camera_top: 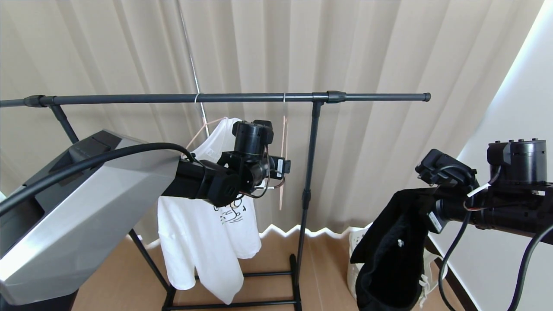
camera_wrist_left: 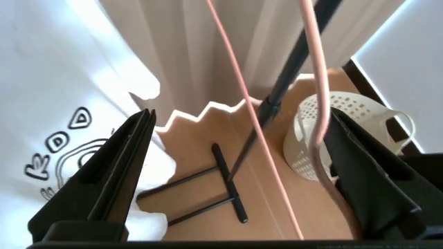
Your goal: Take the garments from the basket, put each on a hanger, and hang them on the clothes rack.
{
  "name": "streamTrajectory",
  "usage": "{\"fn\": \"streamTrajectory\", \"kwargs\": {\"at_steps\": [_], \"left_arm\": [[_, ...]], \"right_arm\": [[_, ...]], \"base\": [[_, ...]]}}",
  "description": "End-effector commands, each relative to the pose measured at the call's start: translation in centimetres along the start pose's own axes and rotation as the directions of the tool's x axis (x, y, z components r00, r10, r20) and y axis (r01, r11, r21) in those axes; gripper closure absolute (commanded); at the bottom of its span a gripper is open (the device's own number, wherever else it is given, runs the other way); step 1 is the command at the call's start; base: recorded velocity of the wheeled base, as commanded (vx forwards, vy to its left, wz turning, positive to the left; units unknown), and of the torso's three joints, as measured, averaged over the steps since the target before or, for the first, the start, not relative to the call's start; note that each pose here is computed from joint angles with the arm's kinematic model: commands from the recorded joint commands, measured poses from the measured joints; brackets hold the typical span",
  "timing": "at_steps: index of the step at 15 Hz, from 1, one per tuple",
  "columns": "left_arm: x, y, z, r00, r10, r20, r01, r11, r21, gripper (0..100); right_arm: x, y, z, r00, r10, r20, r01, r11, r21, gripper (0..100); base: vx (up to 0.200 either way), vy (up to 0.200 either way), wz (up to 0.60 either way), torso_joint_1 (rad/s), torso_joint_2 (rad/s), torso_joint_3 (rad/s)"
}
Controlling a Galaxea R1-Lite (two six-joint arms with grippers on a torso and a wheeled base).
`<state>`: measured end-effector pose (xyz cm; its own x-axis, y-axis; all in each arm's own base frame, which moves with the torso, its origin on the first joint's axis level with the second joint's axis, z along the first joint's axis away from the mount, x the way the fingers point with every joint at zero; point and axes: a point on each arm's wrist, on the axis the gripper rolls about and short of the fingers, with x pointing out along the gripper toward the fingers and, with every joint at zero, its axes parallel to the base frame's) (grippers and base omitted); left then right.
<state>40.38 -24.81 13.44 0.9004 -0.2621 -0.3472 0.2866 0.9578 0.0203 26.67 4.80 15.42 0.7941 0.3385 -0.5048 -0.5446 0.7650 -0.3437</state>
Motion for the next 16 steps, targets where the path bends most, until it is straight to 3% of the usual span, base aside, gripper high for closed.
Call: {"fn": "streamTrajectory", "kwargs": {"at_steps": [1, 5, 8, 14, 15, 16], "left_arm": [[0.0, -0.1, 0.2, 1.0, 0.006, 0.009, -0.006, 1.0, 0.001, 0], [0.0, -0.3, 0.3, 1.0, 0.004, 0.012, -0.005, 1.0, 0.012, 0], [1.3, -0.7, -1.5, 1.0, 0.006, -0.026, -0.005, 0.999, 0.032, 0], [1.7, -0.6, -0.8, 1.0, 0.01, 0.001, -0.01, 1.0, 0.023, 0], [1.7, -0.6, -0.8, 1.0, 0.01, 0.002, -0.01, 1.0, 0.022, 100], [1.7, -0.6, -0.7, 1.0, 0.01, 0.004, -0.01, 1.0, 0.022, 100]], "right_arm": [[0.1, 0.0, 0.0, 1.0, 0.0, 0.001, 0.0, 1.0, -0.001, 100], [0.2, -0.1, 0.0, 1.0, 0.001, -0.001, -0.001, 1.0, 0.0, 100], [0.1, 0.0, 0.0, 1.0, 0.001, -0.001, -0.001, 1.0, 0.0, 100], [0.2, 0.0, -0.1, 1.0, 0.002, -0.003, -0.002, 1.0, 0.0, 100], [0.2, 0.0, -0.1, 1.0, 0.004, -0.006, -0.004, 1.0, 0.001, 100], [0.2, 0.0, -0.1, 1.0, 0.003, -0.004, -0.003, 1.0, 0.001, 100]], "base": [[0.0, 0.0, 0.0, 0.0, 0.0, 0.0], [0.0, 0.0, 0.0, 0.0, 0.0, 0.0], [0.0, 0.0, 0.0, 0.0, 0.0, 0.0], [0.0, 0.0, 0.0, 0.0, 0.0, 0.0], [0.0, 0.0, 0.0, 0.0, 0.0, 0.0], [0.0, 0.0, 0.0, 0.0, 0.0, 0.0]]}}
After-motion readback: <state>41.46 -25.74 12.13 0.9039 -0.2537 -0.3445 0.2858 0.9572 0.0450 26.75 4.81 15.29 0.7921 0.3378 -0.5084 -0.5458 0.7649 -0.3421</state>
